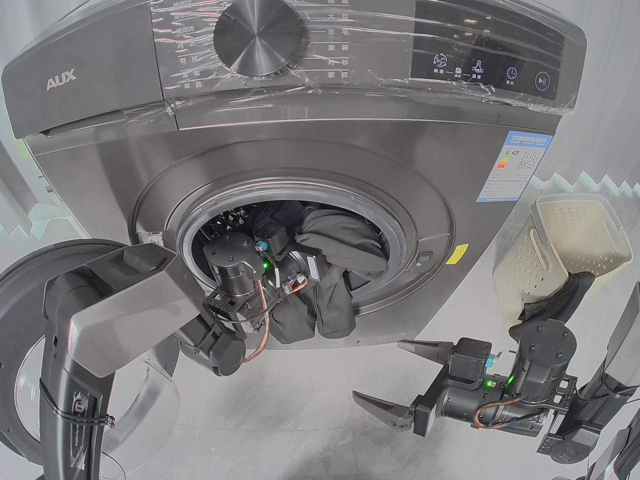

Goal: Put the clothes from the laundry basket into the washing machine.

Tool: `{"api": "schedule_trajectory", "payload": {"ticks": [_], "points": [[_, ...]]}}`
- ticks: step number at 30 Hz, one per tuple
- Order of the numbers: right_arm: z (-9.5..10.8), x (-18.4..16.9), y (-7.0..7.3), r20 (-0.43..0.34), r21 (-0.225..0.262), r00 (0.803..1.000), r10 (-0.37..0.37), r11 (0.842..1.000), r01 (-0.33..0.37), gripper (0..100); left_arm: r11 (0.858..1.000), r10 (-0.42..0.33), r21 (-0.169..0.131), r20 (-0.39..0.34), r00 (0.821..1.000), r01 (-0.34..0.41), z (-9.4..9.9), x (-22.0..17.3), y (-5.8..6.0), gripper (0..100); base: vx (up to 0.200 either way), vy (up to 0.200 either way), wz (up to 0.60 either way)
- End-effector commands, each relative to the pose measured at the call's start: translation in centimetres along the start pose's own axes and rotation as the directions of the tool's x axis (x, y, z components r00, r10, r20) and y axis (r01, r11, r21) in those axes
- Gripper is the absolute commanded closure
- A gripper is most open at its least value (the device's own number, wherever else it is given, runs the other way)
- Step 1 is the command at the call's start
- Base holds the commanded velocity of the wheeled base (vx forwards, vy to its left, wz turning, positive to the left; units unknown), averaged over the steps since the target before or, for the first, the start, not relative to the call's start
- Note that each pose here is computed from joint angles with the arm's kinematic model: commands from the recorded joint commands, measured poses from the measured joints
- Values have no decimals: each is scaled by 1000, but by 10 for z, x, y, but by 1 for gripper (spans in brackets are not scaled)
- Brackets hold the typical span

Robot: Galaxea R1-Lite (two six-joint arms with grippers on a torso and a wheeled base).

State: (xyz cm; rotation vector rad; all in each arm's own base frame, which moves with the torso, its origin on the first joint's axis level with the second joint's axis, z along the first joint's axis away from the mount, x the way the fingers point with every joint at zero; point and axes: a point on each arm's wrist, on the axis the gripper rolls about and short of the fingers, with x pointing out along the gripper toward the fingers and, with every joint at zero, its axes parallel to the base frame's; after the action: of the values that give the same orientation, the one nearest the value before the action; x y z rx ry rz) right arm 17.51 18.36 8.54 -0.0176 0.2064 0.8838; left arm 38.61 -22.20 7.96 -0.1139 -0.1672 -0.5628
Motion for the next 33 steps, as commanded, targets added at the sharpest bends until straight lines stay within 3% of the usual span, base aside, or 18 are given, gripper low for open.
{"api": "schedule_trajectory", "payload": {"ticks": [1, 7, 15, 19, 24, 25, 29, 30, 31, 33], "points": [[-3, 0, 0, -13, 1, 1000, 2, 1000, -2, 0, 998, 55, -4, 15, 998, -55, -9, 22, 14, 100, 0, 0, 0], [-5, 1, 2, -21, 2, 1000, 7, 1000, -7, 0, 996, 86, -15, 56, 995, -85, -6, 47, 17, 100, 0, 0, 0], [-7, 3, 3, -29, 4, 1000, 13, 1000, -13, 0, 981, 193, -38, 132, 972, -190, 3, 80, 40, 100, 0, 0, 0], [-9, 4, 3, -38, 7, 999, 12, 1000, -12, 0, 976, 214, -68, 147, 966, -206, 10, 83, 43, 100, 0, 0, 0], [-9, 4, 3, -40, 7, 999, 12, 1000, -12, 0, 975, 220, -70, 120, 968, -213, 5, 79, 43, 100, 0, 0, 0], [-9, 4, 3, -40, 7, 999, 12, 1000, -12, 0, 974, 221, -72, 109, 969, -214, 4, 77, 43, 0, 0, 0, 0], [-9, 4, 3, -38, 7, 999, 11, 1000, -11, 0, 974, 206, -104, 26, 978, -202, 13, 62, 34, 0, 0, 0, 0], [-9, 4, 3, -38, 7, 999, 11, 1000, -11, 0, 974, 206, -104, 26, 978, -202, 13, 62, 34, 0, 0, 0, 0], [-9, 4, 3, -39, 7, 999, 11, 1000, -10, 0, 974, 201, -100, -31, 979, -204, 17, 53, 32, 0, 0, 0, 0], [-9, 4, 3, -39, 7, 999, 11, 1000, -10, 0, 975, 195, -94, -72, 978, -202, 19, 45, 31, 0, 0, 0, 0]]}}
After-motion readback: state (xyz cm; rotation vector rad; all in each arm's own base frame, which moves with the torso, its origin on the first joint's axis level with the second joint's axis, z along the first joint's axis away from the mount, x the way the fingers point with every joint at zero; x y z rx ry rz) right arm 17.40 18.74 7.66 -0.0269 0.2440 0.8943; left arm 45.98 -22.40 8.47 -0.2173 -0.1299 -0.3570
